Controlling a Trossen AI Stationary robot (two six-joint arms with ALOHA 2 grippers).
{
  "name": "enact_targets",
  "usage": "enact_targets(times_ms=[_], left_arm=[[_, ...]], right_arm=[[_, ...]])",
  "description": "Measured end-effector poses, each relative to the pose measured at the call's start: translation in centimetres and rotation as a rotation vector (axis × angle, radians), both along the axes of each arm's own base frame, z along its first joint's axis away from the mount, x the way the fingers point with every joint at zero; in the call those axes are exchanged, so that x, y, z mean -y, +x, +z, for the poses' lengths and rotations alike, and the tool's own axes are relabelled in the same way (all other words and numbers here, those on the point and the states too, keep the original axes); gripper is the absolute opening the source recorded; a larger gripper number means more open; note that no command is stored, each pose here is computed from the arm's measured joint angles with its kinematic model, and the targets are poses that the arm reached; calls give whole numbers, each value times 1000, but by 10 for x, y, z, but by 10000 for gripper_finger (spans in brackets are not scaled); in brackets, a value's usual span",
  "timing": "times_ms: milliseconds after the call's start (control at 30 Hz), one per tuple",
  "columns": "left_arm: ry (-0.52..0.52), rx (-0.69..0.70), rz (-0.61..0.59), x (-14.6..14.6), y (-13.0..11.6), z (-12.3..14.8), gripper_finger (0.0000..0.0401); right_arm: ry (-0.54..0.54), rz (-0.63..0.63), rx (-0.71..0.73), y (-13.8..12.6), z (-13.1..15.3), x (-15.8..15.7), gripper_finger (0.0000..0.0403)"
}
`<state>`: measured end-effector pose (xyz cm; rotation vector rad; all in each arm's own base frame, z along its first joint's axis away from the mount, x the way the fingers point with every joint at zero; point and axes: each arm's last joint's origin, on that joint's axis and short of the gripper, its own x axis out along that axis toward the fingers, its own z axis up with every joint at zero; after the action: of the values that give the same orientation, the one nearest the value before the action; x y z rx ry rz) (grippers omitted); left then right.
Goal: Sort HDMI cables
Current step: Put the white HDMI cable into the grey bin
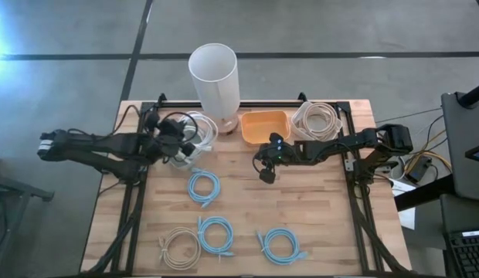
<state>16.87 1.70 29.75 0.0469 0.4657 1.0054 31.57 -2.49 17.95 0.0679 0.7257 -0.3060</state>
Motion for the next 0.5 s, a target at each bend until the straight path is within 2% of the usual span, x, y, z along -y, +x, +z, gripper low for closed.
enact_targets(times_ms=[233,500], left_arm=[[92,-29,184,-4,-10,-28,17],[65,25,257,-6,-16,-68,17]], right_arm=[[0,0,0,0,0,0,8],[0,1,0,0,0,0,8]])
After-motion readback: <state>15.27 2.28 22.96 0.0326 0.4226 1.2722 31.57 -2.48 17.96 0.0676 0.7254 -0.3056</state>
